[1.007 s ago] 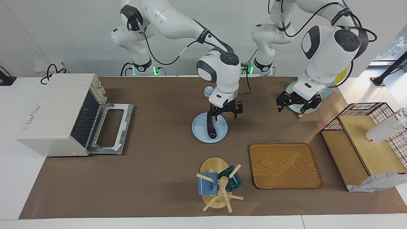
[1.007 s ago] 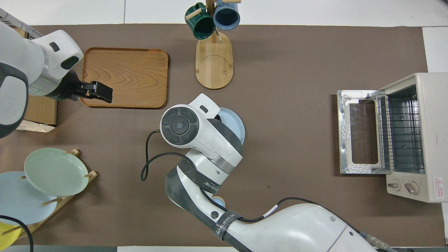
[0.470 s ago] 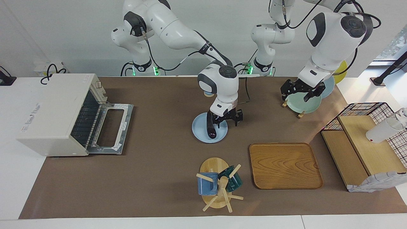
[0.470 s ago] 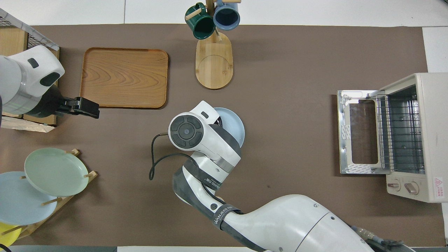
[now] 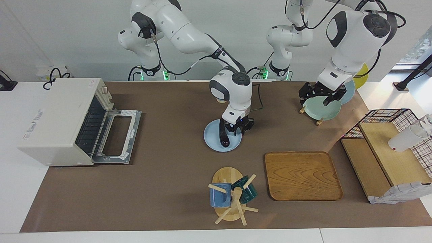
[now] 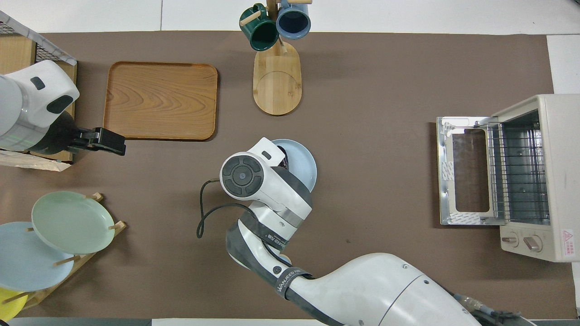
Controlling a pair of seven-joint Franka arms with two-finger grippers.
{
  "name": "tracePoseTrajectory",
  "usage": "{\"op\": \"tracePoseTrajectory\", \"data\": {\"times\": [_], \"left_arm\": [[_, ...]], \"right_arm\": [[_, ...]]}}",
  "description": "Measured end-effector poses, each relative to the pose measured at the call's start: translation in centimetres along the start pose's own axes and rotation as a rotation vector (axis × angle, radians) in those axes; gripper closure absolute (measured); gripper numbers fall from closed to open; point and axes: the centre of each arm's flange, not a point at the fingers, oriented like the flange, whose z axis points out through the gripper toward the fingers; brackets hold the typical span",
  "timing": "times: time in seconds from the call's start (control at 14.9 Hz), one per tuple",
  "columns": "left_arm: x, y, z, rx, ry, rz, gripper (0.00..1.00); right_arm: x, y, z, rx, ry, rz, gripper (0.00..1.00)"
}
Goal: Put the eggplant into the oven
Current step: 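Grasp the eggplant on the blue plate with the right gripper, then lift the eggplant and carry it to the open oven with the right gripper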
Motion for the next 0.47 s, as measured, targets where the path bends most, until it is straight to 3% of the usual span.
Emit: {"op": "tracePoseTrajectory", "data": {"times": [0.13, 0.47], "left_arm": [[-0.4, -0.6, -0.9, 0.020, -0.008, -0.005, 0.00], [-0.9, -0.8, -1.9, 0.030, -0.029, -0.006, 0.00]], "right_arm": [[-0.2, -0.2, -0.5, -0.019, 0.004, -0.018, 0.91], [1.3, 1.7, -4.8, -0.226, -0.018, -0.168, 0.97]]}}
